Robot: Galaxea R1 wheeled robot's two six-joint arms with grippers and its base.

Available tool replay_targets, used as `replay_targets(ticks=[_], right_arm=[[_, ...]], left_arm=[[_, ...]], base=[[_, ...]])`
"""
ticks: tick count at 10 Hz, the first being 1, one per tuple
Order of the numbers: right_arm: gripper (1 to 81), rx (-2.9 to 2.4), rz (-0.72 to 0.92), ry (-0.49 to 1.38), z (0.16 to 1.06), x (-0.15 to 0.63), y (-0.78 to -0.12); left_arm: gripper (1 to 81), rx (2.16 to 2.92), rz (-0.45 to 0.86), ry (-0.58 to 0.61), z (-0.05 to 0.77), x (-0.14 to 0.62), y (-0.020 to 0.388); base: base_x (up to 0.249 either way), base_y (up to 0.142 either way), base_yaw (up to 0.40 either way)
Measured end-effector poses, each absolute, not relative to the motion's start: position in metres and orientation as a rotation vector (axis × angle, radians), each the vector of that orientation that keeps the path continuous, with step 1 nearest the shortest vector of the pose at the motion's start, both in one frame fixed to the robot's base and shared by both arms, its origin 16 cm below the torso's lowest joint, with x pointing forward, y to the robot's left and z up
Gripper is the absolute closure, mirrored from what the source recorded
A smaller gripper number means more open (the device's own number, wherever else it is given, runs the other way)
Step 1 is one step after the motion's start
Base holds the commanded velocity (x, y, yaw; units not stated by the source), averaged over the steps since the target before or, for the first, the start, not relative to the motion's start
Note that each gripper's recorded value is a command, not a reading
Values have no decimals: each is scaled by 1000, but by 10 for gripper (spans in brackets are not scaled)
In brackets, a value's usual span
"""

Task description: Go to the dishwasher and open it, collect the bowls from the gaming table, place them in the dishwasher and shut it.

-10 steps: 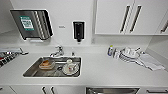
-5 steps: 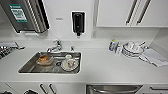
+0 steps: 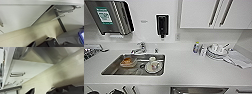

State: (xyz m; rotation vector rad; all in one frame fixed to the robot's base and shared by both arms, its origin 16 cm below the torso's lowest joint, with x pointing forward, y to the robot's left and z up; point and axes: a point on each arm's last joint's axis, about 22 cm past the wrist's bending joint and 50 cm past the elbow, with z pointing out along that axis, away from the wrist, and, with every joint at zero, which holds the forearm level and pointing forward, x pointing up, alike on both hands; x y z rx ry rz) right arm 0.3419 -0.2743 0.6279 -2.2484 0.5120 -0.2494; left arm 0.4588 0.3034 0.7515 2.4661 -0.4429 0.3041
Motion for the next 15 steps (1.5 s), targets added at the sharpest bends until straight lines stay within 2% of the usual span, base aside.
replay_targets(ticks=[3,5,9,15], right_arm=[[10,-2193,-290,557,636,373,-275],[10,-2167,-289,609,630,381,-278],[10,-2048,-253,847,626,408,-294],[10,-1902,-330,880,652,506,-289]], left_arm=[[10,2464,386,-480,754,480,303],[10,2450,430,-545,763,492,294],[10,2425,449,-639,760,502,275],[10,2403,512,-700,737,503,264]], base=[[0,0,0],[0,0,0],[0,0,0],[0,0,0]])
